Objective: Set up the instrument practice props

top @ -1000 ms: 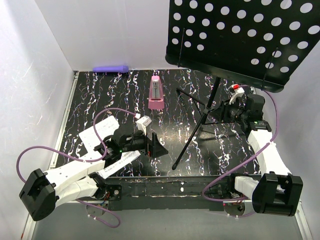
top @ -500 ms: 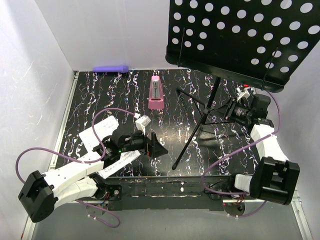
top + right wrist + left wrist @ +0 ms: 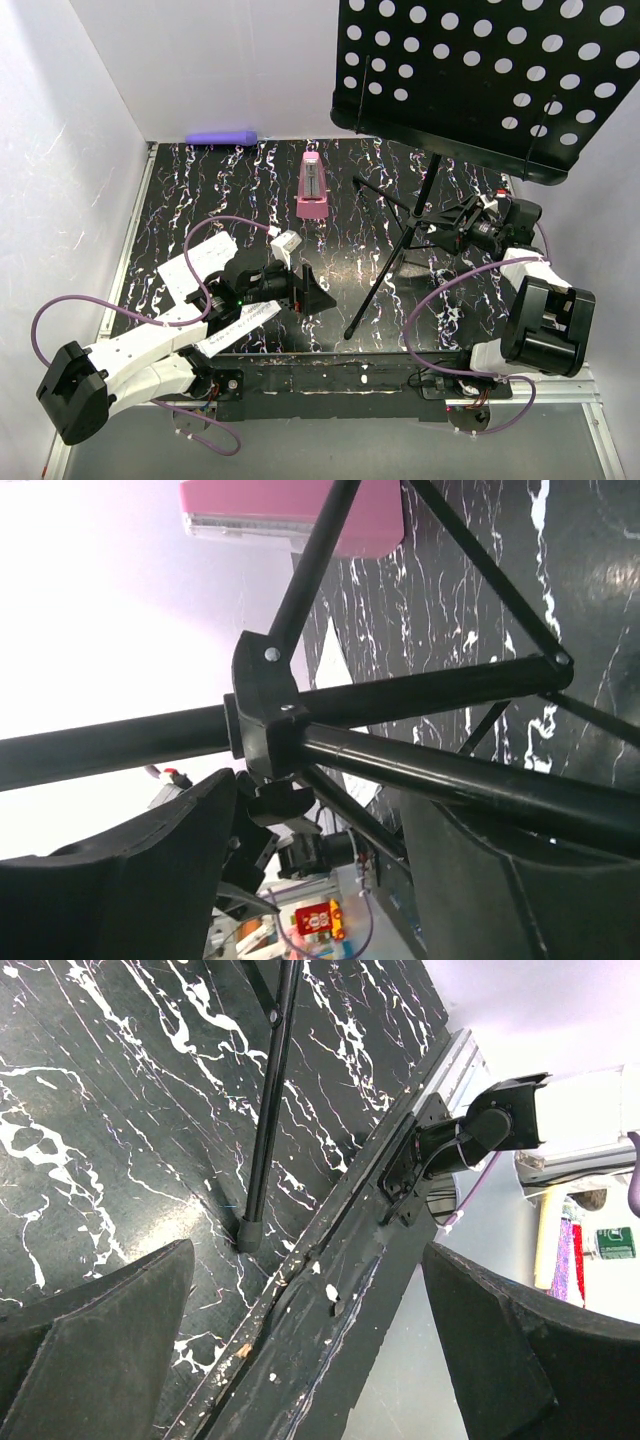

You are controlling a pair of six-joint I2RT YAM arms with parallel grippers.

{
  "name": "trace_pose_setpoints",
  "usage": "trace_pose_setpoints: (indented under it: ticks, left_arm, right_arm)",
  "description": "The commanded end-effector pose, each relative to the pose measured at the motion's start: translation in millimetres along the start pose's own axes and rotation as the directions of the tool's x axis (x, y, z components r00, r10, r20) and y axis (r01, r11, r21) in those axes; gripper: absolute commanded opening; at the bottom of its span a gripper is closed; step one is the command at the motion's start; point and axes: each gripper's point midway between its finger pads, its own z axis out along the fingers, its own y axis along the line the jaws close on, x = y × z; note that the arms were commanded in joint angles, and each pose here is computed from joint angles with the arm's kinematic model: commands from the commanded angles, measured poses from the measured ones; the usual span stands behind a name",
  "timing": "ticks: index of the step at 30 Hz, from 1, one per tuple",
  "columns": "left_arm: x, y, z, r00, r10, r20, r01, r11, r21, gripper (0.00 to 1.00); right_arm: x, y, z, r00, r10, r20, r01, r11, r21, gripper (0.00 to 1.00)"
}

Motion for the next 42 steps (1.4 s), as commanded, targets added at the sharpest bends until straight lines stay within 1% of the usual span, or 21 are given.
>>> trace_pose_setpoints:
  ticks: [1, 5, 8, 9, 11, 12, 13, 15, 16, 17, 18, 20, 21, 25, 26, 29, 31, 32, 35, 38, 42]
  left_arm:
    - [-6.9, -8.9, -1.4, 1.000, 0.017, 0.023, -0.018, 0.999, 0.030, 0.98]
    - [-9.3, -9.3, -5.0, 0.999, 0.031, 0.034, -0.031, 0.999, 0.022, 0.98]
    - [-9.1, -8.3, -9.0, 0.998, 0.042, 0.043, -0.043, 0.999, 0.011, 0.98]
    - [-8.8, -7.4, -10.0, 0.998, 0.047, 0.047, -0.048, 0.999, 0.008, 0.98]
    - [-9.5, -6.5, -11.9, 0.997, 0.055, 0.060, -0.055, 0.998, 0.005, 0.98]
    - [-9.5, -6.0, -12.7, 0.996, 0.055, 0.064, -0.056, 0.998, 0.004, 0.98]
    - [-9.6, -6.5, -13.0, 0.996, 0.060, 0.068, -0.060, 0.998, 0.007, 0.98]
    - [-9.9, -5.6, -14.0, 0.995, 0.062, 0.078, -0.062, 0.998, 0.006, 0.98]
    - [-10.4, -5.9, -13.9, 0.994, 0.065, 0.082, -0.066, 0.998, 0.007, 0.98]
    - [-10.2, -4.9, -13.5, 0.994, 0.064, 0.084, -0.064, 0.998, 0.004, 0.98]
    - [-10.4, -4.2, -12.8, 0.994, 0.061, 0.086, -0.061, 0.998, 0.002, 0.98]
    - [-9.7, -2.5, -10.4, 0.996, 0.041, 0.084, -0.041, 0.999, -0.001, 0.98]
    - [-8.8, -1.3, -9.4, 0.996, 0.033, 0.082, -0.033, 0.999, -0.002, 0.98]
    - [-4.7, -0.9, -7.8, 0.998, 0.016, 0.069, -0.016, 1.000, 0.005, 0.98]
    - [-4.4, -0.7, -8.3, 0.997, 0.016, 0.071, -0.016, 1.000, 0.004, 0.98]
    - [-5.8, -0.7, -11.3, 0.997, 0.018, 0.082, -0.018, 1.000, -0.001, 0.98]
    - [-5.0, -1.3, -12.7, 0.996, 0.019, 0.083, -0.019, 1.000, 0.000, 0.98]
    - [-4.5, -0.8, -13.3, 0.996, 0.020, 0.084, -0.020, 1.000, -0.002, 0.98]
    - [-1.9, 1.0, -14.4, 0.996, 0.015, 0.084, -0.015, 1.000, -0.004, 0.98]
    - [-0.1, 2.1, -14.2, 0.996, 0.009, 0.090, -0.009, 1.000, 0.000, 0.98]
    - [0.1, 1.0, -12.1, 0.997, 0.008, 0.081, -0.008, 1.000, 0.007, 0.98]
  right_arm:
    - [-18.1, 34.2, -9.1, 0.972, -0.218, 0.082, 0.225, 0.970, -0.095, 0.77]
    - [-14.9, 44.4, -23.3, 0.885, -0.450, 0.122, 0.458, 0.887, -0.053, 0.79]
    - [-2.2, 38.8, -34.3, 0.755, -0.649, 0.092, 0.649, 0.760, 0.031, 0.80]
    - [5.5, 37.7, -39.0, 0.683, -0.727, 0.068, 0.726, 0.686, 0.038, 0.80]
    - [17.7, 34.2, -47.5, 0.515, -0.857, 0.021, 0.856, 0.515, 0.048, 0.81]
    - [25.9, 32.3, -49.9, 0.405, -0.914, -0.001, 0.914, 0.405, 0.028, 0.82]
    - [32.6, 31.1, -52.6, 0.288, -0.957, -0.018, 0.958, 0.288, 0.020, 0.88]
    - [40.5, 24.2, -57.0, 0.006, -0.999, -0.039, 1.000, 0.006, 0.001, 0.93]
    - [42.3, 19.6, -57.5, -0.095, -0.994, -0.046, 0.995, -0.095, -0.006, 0.95]
    - [39.4, 17.4, -58.1, -0.163, -0.985, -0.065, 0.987, -0.163, -0.007, 0.95]
    - [34.3, 16.1, -57.7, -0.155, -0.984, -0.085, 0.988, -0.156, 0.000, 0.95]
    - [17.9, 16.5, -54.7, -0.118, -0.988, -0.102, 0.990, -0.124, 0.061, 0.95]
    - [9.5, 20.8, -51.3, -0.136, -0.986, -0.097, 0.985, -0.145, 0.096, 0.94]
    - [-4.9, 25.2, -32.5, -0.112, -0.981, -0.159, 0.968, -0.144, 0.205, 0.91]
    - [-1.8, 26.3, -25.2, -0.131, -0.978, -0.164, 0.964, -0.164, 0.208, 0.90]
    - [2.0, 32.0, -7.9, -0.158, -0.976, -0.150, 0.949, -0.192, 0.250, 0.85]
    - [-1.1, 33.6, -2.6, -0.154, -0.977, -0.144, 0.938, -0.191, 0.289, 0.82]
    - [-5.7, 30.9, -2.9, -0.138, -0.979, -0.152, 0.929, -0.181, 0.322, 0.79]
    - [-18.9, 31.9, -6.2, -0.151, -0.974, -0.169, 0.896, -0.208, 0.394, 0.77]
    - [-17.8, 29.3, -6.7, -0.152, -0.973, -0.174, 0.894, -0.211, 0.395, 0.74]
    - [-11.9, 25.3, 0.9, -0.137, -0.976, -0.169, 0.911, -0.191, 0.367, 0.66]
